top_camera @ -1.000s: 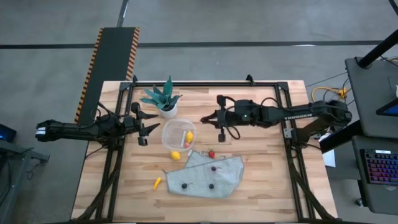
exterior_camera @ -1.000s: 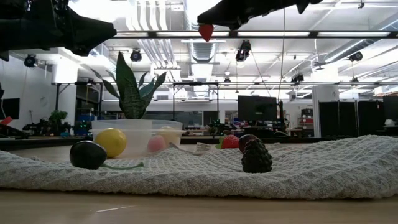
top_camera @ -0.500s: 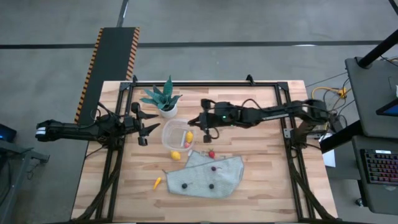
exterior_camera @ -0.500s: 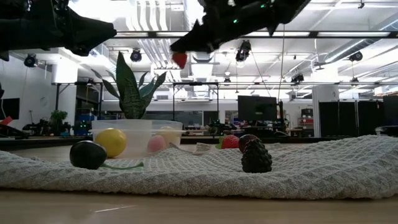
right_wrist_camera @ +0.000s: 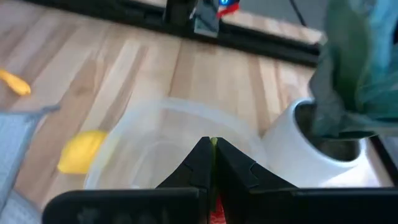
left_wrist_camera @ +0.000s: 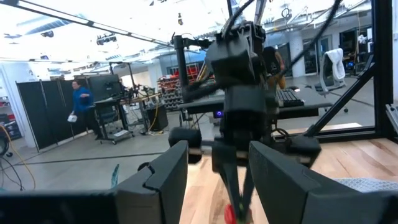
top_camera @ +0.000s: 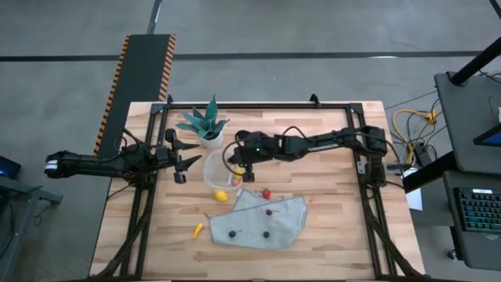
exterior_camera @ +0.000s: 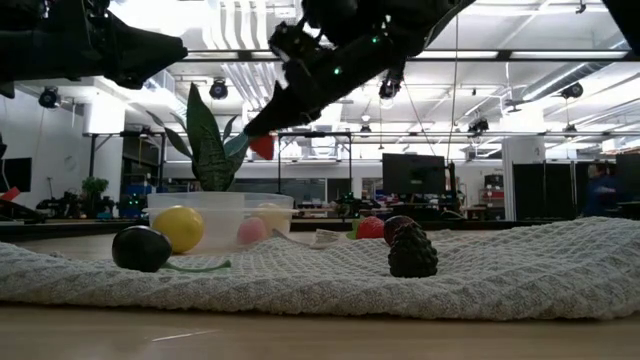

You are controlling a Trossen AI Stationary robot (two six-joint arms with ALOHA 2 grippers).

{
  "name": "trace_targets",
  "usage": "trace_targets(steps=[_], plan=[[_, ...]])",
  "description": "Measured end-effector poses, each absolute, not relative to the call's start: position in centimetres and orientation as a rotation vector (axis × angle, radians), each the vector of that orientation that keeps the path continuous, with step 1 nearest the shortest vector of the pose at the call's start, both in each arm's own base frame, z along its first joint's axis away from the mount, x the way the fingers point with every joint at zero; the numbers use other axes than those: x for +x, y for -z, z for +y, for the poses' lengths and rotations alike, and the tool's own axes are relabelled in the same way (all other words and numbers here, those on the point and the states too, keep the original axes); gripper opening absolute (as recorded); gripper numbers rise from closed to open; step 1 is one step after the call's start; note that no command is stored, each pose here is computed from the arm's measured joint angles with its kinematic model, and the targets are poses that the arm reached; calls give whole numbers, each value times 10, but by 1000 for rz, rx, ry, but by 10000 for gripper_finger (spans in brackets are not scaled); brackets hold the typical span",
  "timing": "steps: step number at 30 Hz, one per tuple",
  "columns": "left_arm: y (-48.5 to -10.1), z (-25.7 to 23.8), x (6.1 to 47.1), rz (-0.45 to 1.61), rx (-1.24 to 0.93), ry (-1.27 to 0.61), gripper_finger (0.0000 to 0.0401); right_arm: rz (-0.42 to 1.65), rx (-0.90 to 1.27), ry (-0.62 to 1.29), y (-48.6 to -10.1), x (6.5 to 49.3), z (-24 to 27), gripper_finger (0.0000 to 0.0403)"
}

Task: Pick and placing Produce into tupperware
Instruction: Put the bottom red strawberry into the container

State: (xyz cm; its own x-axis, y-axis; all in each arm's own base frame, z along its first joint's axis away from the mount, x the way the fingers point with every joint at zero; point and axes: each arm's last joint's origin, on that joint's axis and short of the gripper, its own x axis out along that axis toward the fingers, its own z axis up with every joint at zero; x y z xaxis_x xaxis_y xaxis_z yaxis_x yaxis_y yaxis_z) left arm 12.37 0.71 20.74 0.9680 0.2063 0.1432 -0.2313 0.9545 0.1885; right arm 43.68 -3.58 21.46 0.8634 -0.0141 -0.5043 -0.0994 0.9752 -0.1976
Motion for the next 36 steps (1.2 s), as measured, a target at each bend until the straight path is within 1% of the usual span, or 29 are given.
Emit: trace_targets(steps=[10,20,27,36], plan=[[-208,7,124,-123,208,-223,157,642,-212,-46,-181,448,-42,8],[-208,7,124,-123,208,-223,157,669,-203,-19,-172,447,-55,8],[-208,7,124,-123,208,-223,157,691,-198,-25,-161,449,-56,8],[-208,7,124,-123,208,-223,157,696,-198,-26,-158,450,-56,8]])
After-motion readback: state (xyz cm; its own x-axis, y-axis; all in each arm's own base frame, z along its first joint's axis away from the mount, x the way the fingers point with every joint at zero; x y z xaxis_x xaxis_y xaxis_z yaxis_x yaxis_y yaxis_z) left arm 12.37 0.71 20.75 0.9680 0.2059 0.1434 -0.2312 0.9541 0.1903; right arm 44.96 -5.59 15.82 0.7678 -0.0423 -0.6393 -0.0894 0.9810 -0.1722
